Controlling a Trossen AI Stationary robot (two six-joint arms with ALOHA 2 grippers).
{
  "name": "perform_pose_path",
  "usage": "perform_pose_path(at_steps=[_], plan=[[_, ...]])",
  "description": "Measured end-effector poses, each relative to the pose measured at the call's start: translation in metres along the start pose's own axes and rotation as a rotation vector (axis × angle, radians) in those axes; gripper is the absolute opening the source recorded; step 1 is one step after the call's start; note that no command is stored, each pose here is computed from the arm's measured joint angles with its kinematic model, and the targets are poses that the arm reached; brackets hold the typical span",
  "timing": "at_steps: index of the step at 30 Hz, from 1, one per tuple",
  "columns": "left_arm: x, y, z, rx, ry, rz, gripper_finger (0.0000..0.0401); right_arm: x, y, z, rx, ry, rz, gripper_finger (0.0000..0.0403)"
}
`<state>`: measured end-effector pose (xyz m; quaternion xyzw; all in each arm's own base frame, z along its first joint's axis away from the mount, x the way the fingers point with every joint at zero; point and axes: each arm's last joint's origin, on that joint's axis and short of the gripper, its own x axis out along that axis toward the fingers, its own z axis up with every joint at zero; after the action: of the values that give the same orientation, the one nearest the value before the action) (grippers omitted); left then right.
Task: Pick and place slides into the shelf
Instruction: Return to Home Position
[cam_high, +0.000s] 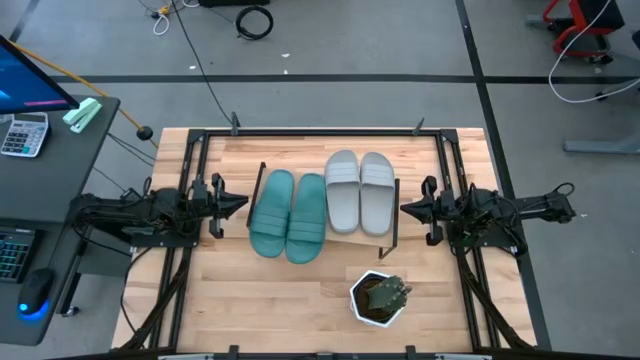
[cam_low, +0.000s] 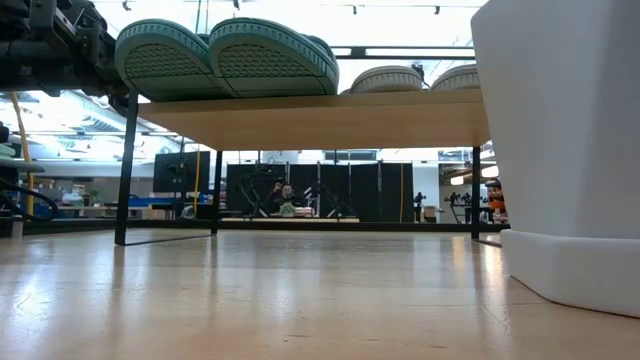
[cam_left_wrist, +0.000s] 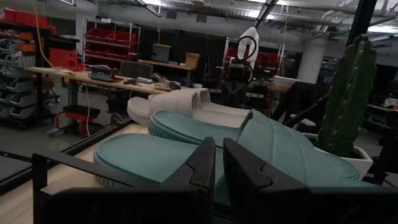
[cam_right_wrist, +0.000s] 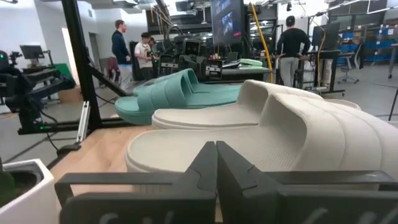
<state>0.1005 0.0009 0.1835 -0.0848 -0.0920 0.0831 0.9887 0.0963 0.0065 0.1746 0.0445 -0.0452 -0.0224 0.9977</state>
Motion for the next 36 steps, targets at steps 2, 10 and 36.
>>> perform_pose_path(at_steps=[2,10,36], plan=[[0.0,0.0,0.0,-0.001,0.0,0.0,0.0033,0.0,0.0,-0.0008,-0.009,0.008,0.0,0.0002],[0.0,0.0,0.0,0.0,0.0,0.0,0.0023,0.0,-0.0001,-0.0027,-0.016,0.027,0.001,0.0004],[0.0,0.0,0.0,0.0,0.0,0.0,0.0034,0.0,-0.0002,-0.0034,-0.083,0.034,0.0,0.0013]])
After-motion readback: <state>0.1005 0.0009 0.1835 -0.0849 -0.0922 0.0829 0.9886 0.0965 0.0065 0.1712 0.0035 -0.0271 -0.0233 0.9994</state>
